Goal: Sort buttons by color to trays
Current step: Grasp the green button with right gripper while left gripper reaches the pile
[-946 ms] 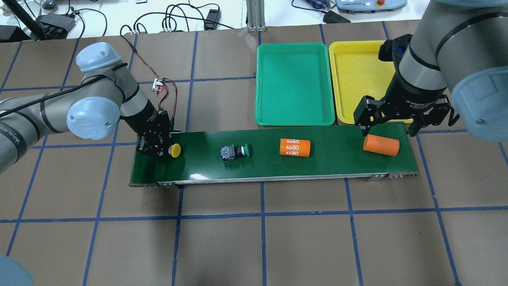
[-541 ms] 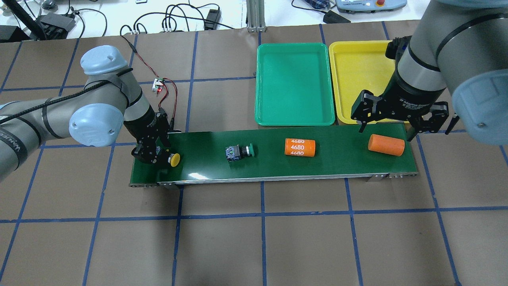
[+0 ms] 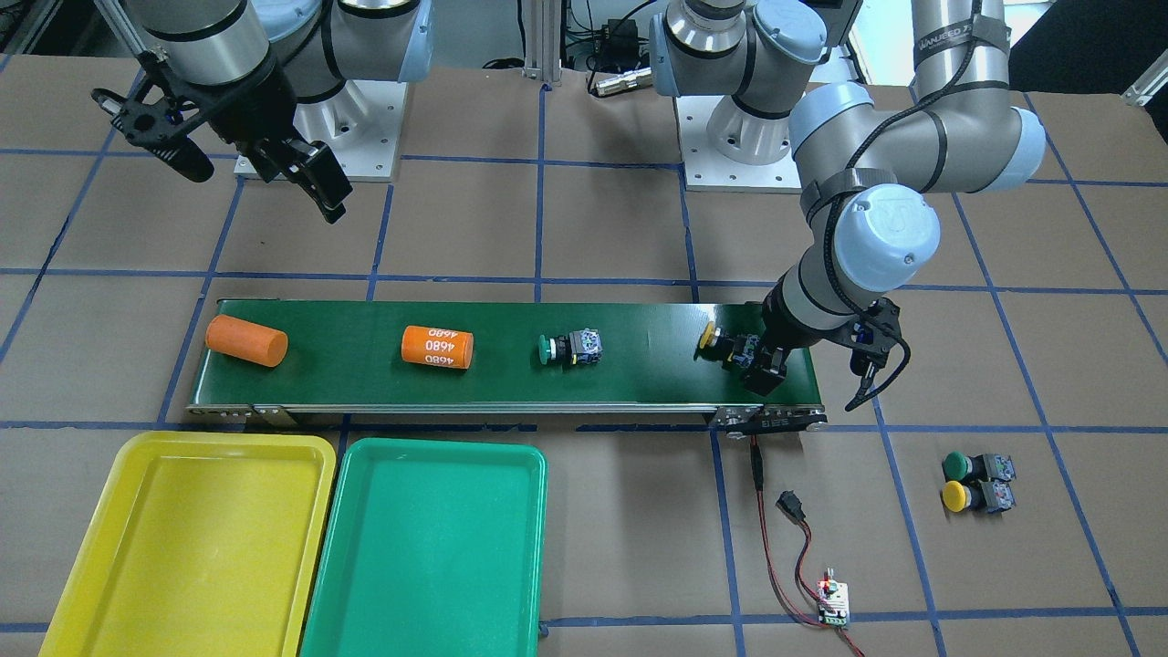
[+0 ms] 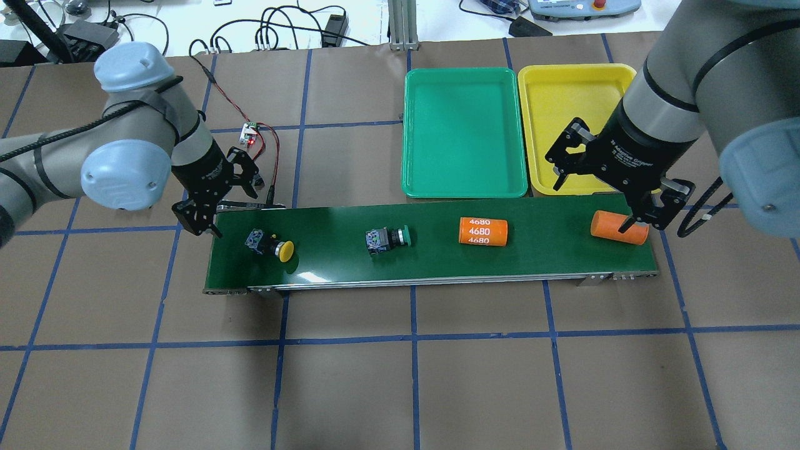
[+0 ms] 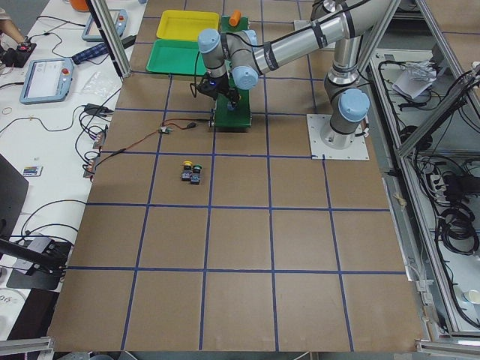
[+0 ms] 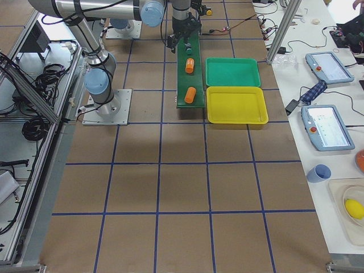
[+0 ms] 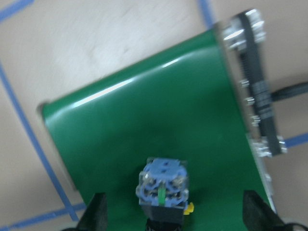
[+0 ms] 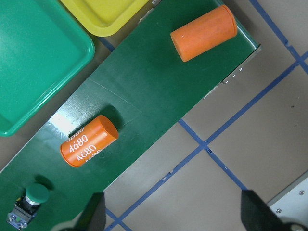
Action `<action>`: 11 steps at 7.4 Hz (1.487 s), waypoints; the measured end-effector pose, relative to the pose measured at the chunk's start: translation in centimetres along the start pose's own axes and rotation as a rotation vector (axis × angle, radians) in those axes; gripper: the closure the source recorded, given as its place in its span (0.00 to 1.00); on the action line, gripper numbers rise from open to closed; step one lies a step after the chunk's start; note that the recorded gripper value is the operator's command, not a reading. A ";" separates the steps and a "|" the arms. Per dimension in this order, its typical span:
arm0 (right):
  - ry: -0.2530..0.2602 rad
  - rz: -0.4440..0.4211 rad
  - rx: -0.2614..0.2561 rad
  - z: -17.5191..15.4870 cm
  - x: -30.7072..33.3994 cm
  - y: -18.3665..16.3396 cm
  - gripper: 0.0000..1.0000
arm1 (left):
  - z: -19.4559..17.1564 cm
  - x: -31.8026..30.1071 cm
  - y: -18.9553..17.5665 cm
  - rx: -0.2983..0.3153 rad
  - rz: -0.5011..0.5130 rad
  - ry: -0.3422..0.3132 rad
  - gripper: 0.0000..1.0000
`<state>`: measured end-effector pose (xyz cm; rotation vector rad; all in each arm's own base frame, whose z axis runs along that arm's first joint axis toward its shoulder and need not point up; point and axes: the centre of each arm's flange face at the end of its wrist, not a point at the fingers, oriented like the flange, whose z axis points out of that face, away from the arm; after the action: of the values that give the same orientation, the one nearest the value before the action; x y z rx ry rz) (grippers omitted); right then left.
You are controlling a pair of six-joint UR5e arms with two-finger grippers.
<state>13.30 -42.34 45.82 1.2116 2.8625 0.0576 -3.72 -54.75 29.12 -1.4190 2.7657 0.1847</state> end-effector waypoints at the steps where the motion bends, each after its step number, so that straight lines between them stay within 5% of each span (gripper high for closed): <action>1: -0.018 0.090 0.014 -0.1 -0.3 -0.2 0.00 | -1.0 -1.7 -4.8 0.011 0.120 0.021 0.00; 4: -0.045 0.295 0.004 1.6 -3.1 1.0 0.00 | -1.4 -4.6 -16.4 0.048 0.619 0.026 0.00; 8: -0.002 0.303 -0.026 7.1 -8.2 2.8 0.00 | 5.5 -5.5 -24.8 0.146 1.349 -0.065 0.00; 11: -0.012 0.350 -0.020 11.8 -12.7 4.5 0.00 | 8.6 -6.1 -26.5 0.136 1.573 -0.075 0.00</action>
<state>25.85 -48.10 34.49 1.6851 2.5972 0.0859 21.08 -64.16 18.63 0.9590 2.9378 0.0394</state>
